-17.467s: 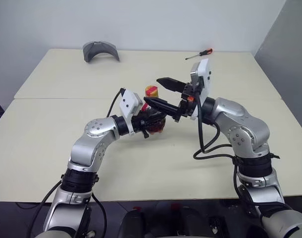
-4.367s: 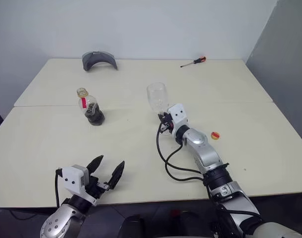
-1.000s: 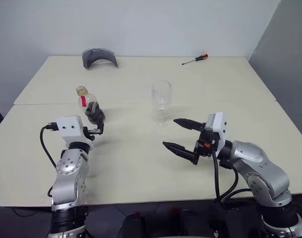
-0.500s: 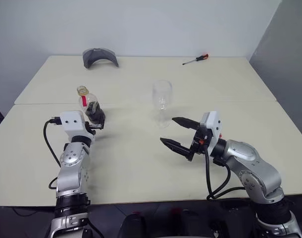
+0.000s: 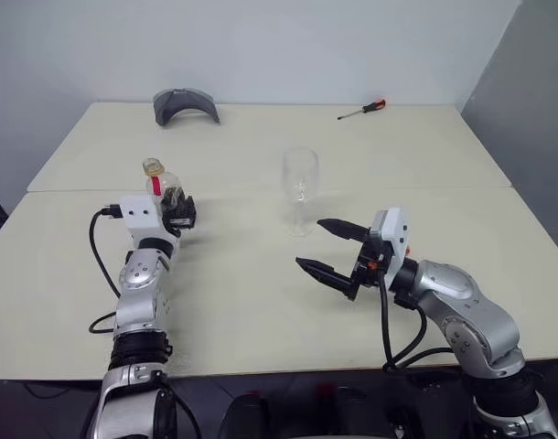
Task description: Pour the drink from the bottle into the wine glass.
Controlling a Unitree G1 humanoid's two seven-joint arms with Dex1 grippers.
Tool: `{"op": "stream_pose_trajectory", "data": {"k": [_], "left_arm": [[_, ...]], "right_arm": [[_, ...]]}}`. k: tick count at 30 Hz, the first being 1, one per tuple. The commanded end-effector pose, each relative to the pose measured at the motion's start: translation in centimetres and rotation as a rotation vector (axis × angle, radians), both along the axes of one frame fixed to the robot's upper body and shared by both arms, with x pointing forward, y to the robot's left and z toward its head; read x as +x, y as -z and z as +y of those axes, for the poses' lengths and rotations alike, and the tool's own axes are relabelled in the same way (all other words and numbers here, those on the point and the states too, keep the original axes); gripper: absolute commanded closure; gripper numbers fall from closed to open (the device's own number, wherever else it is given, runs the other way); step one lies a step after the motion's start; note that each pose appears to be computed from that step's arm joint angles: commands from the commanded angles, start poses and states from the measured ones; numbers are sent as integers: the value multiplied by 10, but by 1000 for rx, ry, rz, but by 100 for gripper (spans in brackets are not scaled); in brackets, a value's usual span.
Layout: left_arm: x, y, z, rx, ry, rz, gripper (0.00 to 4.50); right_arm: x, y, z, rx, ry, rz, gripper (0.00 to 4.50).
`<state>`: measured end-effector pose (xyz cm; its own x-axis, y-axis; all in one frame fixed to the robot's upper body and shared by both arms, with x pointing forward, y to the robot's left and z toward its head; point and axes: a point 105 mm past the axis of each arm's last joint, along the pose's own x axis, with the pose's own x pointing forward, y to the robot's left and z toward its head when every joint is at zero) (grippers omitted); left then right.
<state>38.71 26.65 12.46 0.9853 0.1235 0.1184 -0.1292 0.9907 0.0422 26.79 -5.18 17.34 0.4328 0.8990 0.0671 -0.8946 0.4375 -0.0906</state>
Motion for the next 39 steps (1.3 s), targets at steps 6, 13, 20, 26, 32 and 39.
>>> {"op": "stream_pose_trajectory", "data": {"k": [6, 13, 20, 26, 32, 39], "left_arm": [[15, -14, 6, 35, -6, -56, 0], [25, -18, 3, 43, 20, -65, 0], [31, -21, -1, 53, 41, -75, 19], [30, -22, 2, 46, 31, -90, 186], [30, -22, 6, 48, 22, -92, 333], [33, -28, 4, 69, 31, -94, 346]], "right_arm": [[-6, -10, 3, 20, -15, -52, 3], [-11, -14, 7, 24, -13, -57, 3], [-20, -30, 23, 30, -21, -72, 1], [-9, -26, 11, 24, 8, -47, 0], [-9, -20, 11, 21, 2, -43, 0], [-9, -17, 10, 24, 4, -43, 0]]}}
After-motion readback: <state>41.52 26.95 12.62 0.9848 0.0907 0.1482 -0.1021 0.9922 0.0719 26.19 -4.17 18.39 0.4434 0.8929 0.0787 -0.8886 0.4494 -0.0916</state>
